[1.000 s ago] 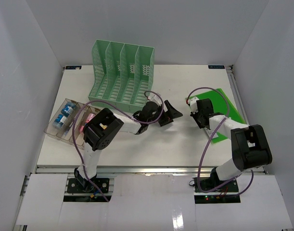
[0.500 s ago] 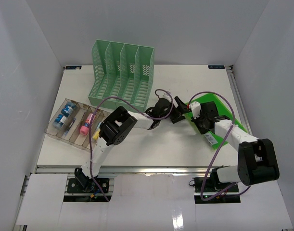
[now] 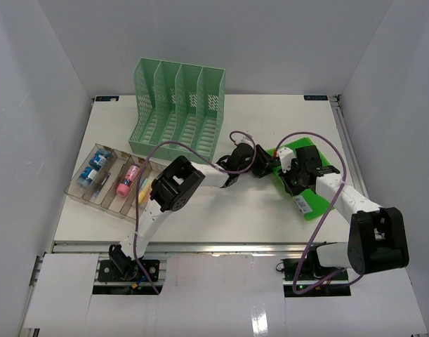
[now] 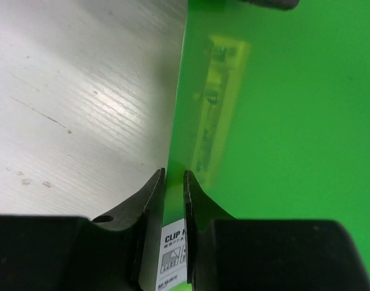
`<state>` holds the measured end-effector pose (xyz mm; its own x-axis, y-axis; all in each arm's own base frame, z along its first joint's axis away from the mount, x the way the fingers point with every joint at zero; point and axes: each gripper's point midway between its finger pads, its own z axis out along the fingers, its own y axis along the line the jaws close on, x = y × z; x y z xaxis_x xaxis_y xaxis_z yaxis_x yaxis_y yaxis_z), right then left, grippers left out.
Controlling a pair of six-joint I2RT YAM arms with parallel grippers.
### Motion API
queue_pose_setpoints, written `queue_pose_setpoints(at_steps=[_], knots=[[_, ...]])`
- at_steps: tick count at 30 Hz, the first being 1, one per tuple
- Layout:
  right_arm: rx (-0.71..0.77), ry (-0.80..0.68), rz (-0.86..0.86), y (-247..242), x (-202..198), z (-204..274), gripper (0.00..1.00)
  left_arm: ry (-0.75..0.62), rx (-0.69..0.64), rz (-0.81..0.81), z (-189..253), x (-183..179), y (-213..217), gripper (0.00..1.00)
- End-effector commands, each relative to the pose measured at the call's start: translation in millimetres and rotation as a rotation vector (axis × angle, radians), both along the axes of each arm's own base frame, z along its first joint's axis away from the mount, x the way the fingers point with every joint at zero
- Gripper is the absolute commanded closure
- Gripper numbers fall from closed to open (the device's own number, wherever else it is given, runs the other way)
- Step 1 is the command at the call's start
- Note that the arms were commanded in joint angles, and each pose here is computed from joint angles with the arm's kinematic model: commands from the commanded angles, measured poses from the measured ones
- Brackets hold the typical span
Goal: Organize the desk
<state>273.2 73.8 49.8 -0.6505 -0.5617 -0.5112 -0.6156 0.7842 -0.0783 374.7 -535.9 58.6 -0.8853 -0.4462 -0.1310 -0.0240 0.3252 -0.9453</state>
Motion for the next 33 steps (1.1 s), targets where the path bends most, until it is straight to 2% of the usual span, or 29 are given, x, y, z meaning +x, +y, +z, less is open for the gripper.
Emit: queue_pose_setpoints(at_steps=[1, 5, 9, 12, 14, 20, 21, 23, 26, 28, 29, 33], knots=[[0.118, 0.072, 0.082, 24, -20, 9, 0.86, -0.025, -0.068, -0.046, 15, -6, -11, 0.80], [0.101, 0.088, 0.144, 21, -29, 12, 0.53, -0.079, -0.036, -0.069, 22, -10, -8, 1.00], [0.093, 0.032, 0.210, 16, -29, 37, 0.11, -0.185, 0.030, -0.094, 39, -11, -1, 1.00], [0.069, -0.083, 0.251, 8, -23, 72, 0.10, -0.288, 0.100, -0.123, 49, -14, 8, 1.00], [0.069, -0.216, 0.245, 1, -13, 112, 0.10, -0.365, 0.124, -0.133, 74, -19, 19, 1.00], [0.097, -0.584, 0.121, -37, 5, 205, 0.10, -0.607, 0.212, -0.171, 142, -46, 62, 1.00], [0.129, -0.593, 0.131, -34, 4, 209, 0.10, -0.651, 0.246, -0.188, 146, -51, 70, 1.00], [0.183, -0.588, 0.137, -29, 3, 211, 0.10, -0.751, 0.255, -0.188, 187, -66, 92, 1.00], [0.260, -0.584, 0.113, -24, 7, 205, 0.10, -0.833, 0.366, -0.170, 201, -80, 131, 1.00], [0.291, -0.583, 0.107, -22, 10, 200, 0.10, -0.915, 0.401, -0.114, 236, -91, 163, 1.00], [0.318, -0.579, 0.105, -20, 11, 196, 0.10, -0.930, 0.464, -0.098, 234, -90, 177, 1.00], [0.392, -0.571, 0.086, -13, 16, 186, 0.10, -1.012, 0.569, 0.039, 278, -95, 233, 1.00]])
